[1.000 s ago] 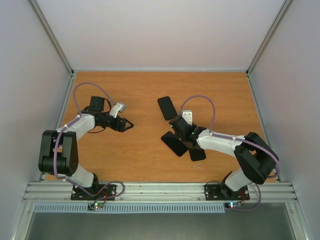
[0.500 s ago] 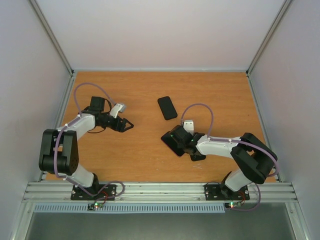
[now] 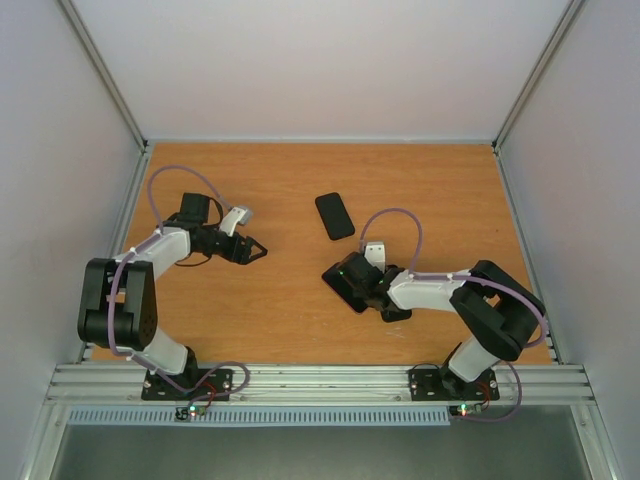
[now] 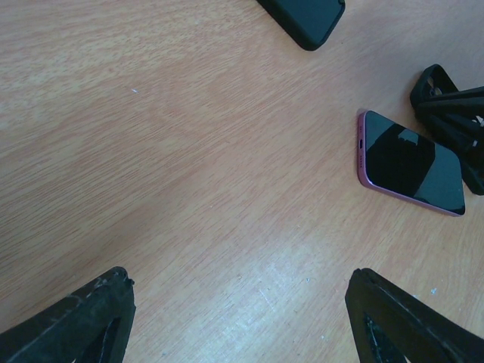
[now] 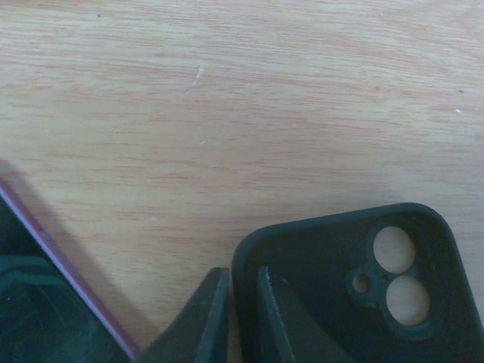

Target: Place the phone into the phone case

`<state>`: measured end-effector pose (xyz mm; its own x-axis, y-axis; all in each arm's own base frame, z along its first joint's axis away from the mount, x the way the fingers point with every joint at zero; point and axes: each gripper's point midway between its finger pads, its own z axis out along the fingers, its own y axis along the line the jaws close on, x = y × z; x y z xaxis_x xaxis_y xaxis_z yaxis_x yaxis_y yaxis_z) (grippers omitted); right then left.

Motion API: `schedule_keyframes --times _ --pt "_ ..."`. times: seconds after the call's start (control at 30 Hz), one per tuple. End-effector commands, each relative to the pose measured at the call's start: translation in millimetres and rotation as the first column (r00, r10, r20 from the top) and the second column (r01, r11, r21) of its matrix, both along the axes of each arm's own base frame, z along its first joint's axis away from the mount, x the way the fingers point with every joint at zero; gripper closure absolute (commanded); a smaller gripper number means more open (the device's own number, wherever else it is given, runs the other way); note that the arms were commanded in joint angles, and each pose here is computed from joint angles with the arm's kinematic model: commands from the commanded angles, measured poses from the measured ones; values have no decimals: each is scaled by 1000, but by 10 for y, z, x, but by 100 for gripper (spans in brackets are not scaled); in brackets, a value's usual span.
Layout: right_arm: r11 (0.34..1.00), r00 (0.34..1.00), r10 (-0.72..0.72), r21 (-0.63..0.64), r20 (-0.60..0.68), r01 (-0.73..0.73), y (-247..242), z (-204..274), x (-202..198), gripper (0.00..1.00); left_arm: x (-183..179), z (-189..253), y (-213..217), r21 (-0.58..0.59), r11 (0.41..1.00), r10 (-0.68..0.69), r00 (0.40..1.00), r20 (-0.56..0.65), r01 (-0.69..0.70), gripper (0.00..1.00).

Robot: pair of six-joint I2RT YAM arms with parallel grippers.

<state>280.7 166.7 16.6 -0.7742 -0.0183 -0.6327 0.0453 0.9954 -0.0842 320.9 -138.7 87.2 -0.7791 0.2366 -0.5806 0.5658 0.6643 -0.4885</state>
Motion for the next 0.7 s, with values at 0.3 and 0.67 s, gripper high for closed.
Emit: schedule_keyframes --times 0.3,0.67 --pt "976 941 215 -44 263 -211 604 1133 181 96 67 35 3 7 1000 -4 1000 26 4 23" --pt "775 746 628 -88 222 -626 2120 970 42 92 230 30 189 52 995 84 994 77 -88 23"
